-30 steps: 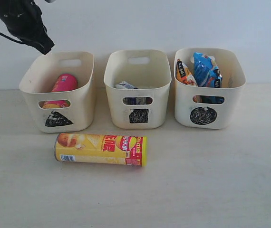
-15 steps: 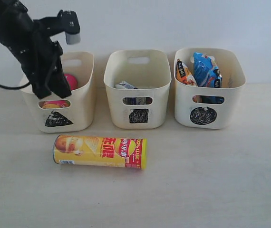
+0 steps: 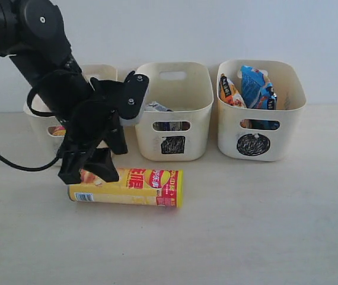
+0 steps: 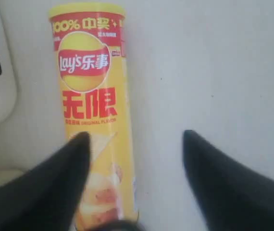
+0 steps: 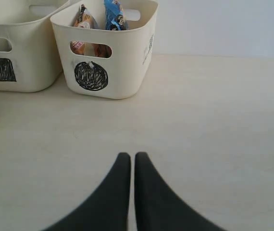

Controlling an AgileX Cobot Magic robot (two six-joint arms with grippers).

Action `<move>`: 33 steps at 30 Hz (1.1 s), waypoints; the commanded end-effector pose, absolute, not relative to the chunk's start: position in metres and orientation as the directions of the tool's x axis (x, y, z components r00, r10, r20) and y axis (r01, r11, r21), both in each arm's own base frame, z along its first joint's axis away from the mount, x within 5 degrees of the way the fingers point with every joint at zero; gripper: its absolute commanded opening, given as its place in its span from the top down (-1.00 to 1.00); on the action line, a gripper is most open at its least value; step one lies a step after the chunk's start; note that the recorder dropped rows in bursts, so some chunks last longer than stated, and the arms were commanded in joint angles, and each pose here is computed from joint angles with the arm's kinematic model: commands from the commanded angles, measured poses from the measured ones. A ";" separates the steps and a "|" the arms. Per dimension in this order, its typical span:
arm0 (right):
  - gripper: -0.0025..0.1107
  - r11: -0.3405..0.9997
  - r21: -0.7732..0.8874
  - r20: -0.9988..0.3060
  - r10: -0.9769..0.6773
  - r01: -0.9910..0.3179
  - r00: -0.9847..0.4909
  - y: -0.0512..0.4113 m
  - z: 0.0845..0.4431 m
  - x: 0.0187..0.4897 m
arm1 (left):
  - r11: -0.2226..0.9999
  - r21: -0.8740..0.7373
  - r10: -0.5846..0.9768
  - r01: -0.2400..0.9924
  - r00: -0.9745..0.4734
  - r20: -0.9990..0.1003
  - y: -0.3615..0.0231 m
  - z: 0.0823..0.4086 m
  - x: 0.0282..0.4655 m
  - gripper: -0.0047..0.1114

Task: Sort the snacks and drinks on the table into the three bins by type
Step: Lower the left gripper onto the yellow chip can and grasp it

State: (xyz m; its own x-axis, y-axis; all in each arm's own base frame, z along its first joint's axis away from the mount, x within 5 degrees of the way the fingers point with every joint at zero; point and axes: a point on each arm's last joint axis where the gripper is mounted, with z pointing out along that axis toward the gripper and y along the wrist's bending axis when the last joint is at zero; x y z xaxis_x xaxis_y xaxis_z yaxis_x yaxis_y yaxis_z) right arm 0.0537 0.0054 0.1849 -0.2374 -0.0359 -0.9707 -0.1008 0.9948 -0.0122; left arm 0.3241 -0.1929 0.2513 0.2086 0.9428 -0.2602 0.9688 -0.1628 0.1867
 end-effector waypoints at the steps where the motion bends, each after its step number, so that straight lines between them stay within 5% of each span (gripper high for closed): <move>1: 0.96 0.995 -0.012 -0.972 -0.034 -0.097 -0.231 0.005 0.184 0.054 | -0.066 0.189 0.943 0.980 0.124 -0.310 -0.202 0.238 0.331 -0.64; 33: 0.96 0.995 -0.012 -0.972 -0.034 -0.097 -0.231 0.005 0.184 0.054 | -0.027 0.117 0.974 0.993 0.053 -0.219 -0.223 0.150 0.382 -0.60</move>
